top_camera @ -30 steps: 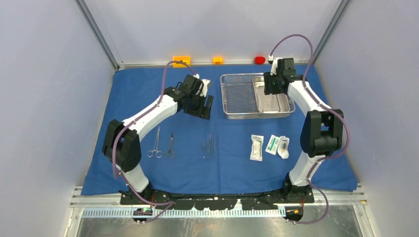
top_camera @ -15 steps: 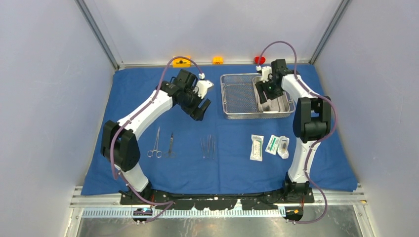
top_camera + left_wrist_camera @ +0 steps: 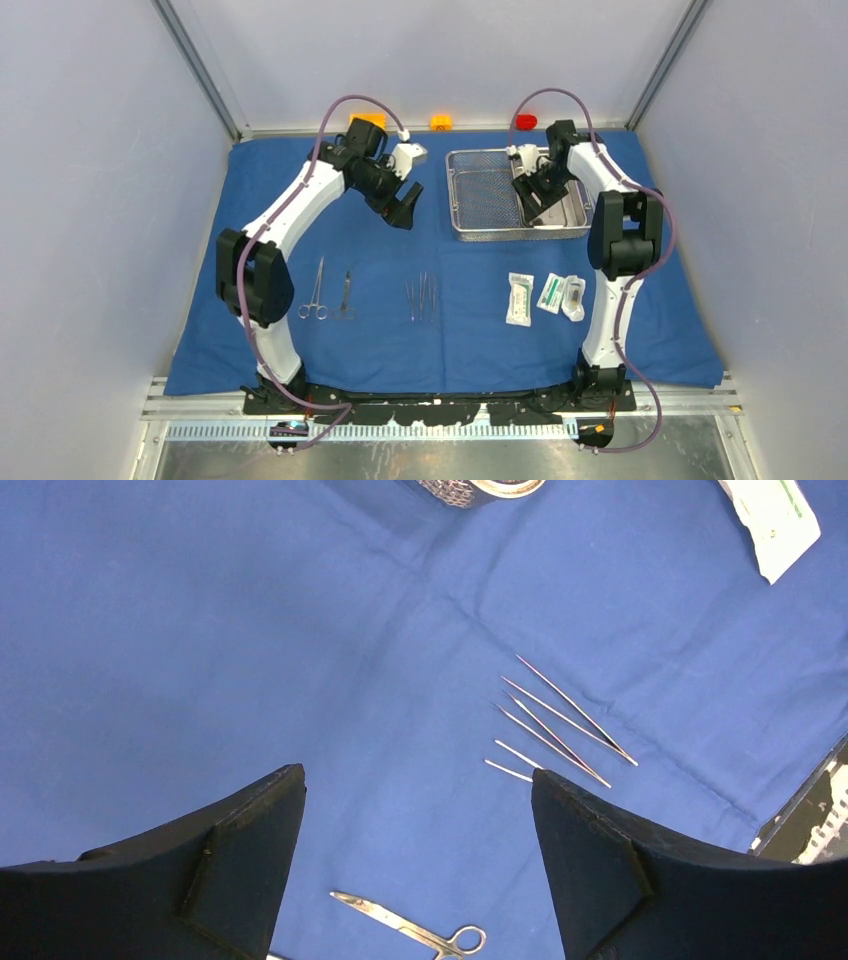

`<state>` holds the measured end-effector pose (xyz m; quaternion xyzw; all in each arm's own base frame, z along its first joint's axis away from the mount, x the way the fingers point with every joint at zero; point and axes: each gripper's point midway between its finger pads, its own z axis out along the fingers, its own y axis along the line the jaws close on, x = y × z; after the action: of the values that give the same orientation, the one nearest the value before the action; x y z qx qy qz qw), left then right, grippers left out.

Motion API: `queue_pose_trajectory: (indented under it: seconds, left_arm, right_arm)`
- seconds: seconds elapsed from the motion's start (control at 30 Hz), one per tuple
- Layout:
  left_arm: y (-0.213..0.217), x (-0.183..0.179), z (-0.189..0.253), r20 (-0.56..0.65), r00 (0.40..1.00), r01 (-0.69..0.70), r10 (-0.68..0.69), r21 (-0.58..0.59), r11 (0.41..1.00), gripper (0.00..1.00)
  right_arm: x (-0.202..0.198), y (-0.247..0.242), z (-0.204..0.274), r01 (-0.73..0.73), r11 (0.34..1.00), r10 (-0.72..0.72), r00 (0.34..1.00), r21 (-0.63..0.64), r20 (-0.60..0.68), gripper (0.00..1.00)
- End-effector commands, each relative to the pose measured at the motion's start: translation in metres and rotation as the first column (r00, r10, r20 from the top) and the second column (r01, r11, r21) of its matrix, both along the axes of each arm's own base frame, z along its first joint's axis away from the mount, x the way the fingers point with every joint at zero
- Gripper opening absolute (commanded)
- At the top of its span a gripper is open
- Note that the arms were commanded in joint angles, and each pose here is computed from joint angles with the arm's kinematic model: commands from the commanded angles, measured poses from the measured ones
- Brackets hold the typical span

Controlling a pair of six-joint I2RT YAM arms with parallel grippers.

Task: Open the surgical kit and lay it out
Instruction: Pick up the medical item from the container.

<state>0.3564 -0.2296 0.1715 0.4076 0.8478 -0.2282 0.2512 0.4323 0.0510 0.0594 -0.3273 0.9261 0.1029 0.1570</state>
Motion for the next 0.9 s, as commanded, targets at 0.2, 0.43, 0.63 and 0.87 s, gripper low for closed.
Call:
queue_pose_trajectory:
  seconds: [0.2,0.43,0.63,0.87]
  left_arm:
    - [0.019,0.042,0.007,-0.003,1.0,-0.012,0.011,-0.05,0.999,0.87]
    - [0.029,0.06,0.001,-0.011,0.998,-0.057,0.056,-0.07,0.996,0.88]
    - [0.026,0.064,0.0,-0.025,0.998,-0.062,0.06,-0.091,0.994,0.89]
    - [0.024,0.067,0.0,-0.034,0.998,-0.06,0.057,-0.093,0.994,0.89]
  right_arm:
    - [0.004,0.001,-0.003,-0.144,0.988,0.147,0.988,0.059,-0.042,0.62]
    - [-0.006,0.001,-0.007,-0.222,0.973,0.226,0.972,0.06,-0.071,0.63]
    - [-0.001,-0.008,-0.023,-0.224,0.974,0.223,0.974,-0.025,-0.051,0.63]
    - [0.007,-0.014,-0.045,-0.231,0.969,0.229,0.973,-0.089,-0.031,0.61]
